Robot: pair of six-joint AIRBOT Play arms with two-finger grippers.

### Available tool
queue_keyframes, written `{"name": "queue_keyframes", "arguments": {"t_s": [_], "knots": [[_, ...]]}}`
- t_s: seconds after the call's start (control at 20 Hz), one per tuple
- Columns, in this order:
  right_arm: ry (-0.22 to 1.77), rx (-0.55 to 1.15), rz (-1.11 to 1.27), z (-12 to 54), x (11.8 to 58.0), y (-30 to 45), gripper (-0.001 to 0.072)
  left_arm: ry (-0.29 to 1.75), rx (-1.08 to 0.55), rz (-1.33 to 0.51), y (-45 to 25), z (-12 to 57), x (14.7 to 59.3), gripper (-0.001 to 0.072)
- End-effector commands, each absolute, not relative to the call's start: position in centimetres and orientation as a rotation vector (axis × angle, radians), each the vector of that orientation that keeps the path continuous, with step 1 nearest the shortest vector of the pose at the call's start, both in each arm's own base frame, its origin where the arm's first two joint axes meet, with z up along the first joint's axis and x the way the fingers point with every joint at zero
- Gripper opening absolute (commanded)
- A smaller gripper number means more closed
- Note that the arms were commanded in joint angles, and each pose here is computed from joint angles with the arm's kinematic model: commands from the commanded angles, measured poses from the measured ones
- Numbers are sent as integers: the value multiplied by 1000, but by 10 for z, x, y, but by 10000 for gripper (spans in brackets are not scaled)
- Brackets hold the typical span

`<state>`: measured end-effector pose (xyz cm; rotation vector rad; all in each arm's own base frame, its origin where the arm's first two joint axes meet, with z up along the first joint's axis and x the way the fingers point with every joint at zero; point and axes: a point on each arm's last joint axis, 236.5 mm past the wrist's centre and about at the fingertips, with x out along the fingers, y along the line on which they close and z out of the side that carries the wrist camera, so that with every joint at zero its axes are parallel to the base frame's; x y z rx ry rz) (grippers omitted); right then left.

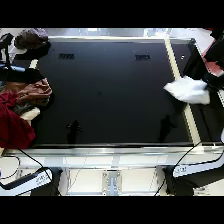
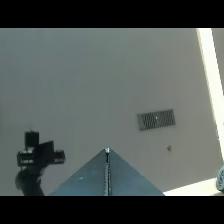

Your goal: Fold the shirts.

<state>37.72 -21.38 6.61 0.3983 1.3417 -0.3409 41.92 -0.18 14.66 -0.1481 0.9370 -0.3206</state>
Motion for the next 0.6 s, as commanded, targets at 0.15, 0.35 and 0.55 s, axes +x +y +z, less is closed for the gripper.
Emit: {"name": "queue_keyframes", "arguments": {"t_s": [0.15, 0.35, 0.55], "knots": [[1500, 619, -548, 14, 219, -242, 19, 972, -199, -296, -1, 124, 418, 14], [1687, 714, -569, -25, 140, -212, 260, 979, -202, -297, -1, 121, 419, 13], [1793, 826, -579, 8, 110, -197, 515, 978, -201, -296, -1, 121, 419, 14]]}}
